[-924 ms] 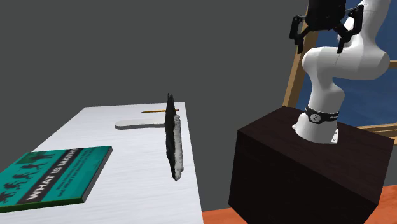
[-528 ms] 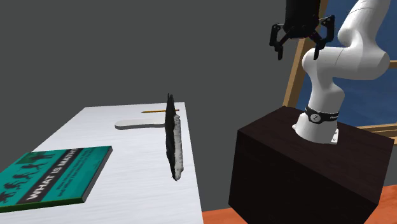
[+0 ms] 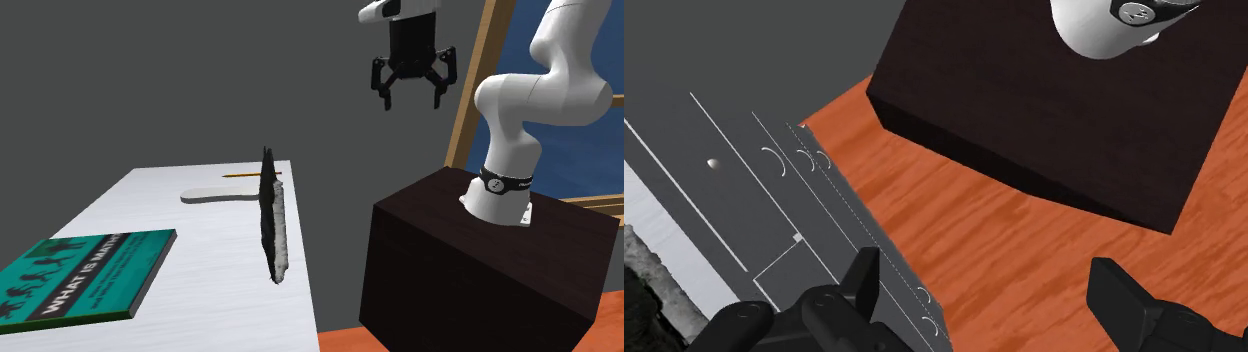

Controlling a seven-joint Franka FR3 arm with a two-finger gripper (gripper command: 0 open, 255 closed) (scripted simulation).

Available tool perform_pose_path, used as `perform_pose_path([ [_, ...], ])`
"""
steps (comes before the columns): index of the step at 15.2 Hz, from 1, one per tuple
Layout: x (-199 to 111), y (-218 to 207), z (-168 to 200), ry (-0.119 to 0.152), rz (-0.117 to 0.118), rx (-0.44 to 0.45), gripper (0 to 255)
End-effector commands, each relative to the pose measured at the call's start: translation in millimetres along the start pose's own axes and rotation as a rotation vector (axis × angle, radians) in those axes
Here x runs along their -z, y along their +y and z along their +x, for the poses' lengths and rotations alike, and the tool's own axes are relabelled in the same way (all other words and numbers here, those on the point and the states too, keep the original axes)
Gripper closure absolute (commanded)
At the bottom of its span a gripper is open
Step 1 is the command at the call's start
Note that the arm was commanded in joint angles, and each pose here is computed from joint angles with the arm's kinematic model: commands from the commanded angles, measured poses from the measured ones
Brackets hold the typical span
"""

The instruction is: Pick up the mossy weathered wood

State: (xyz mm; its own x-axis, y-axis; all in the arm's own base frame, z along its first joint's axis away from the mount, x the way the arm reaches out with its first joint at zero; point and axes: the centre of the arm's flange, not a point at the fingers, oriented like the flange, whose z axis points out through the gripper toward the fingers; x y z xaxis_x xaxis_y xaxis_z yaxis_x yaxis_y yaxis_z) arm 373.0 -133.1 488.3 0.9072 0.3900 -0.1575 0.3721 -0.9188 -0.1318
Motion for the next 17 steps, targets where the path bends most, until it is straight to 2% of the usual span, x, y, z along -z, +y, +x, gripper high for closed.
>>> perform_pose_path([
  [1, -2.8, 25.3, 14.0, 0.005, -0.004, 0.055, 0],
  [9, -17.5, 110.7, 69.3, 0.027, -0.013, 0.259, 0],
  [17, -30.1, 183.2, 141.0, 0.048, -0.022, 0.463, 0],
])
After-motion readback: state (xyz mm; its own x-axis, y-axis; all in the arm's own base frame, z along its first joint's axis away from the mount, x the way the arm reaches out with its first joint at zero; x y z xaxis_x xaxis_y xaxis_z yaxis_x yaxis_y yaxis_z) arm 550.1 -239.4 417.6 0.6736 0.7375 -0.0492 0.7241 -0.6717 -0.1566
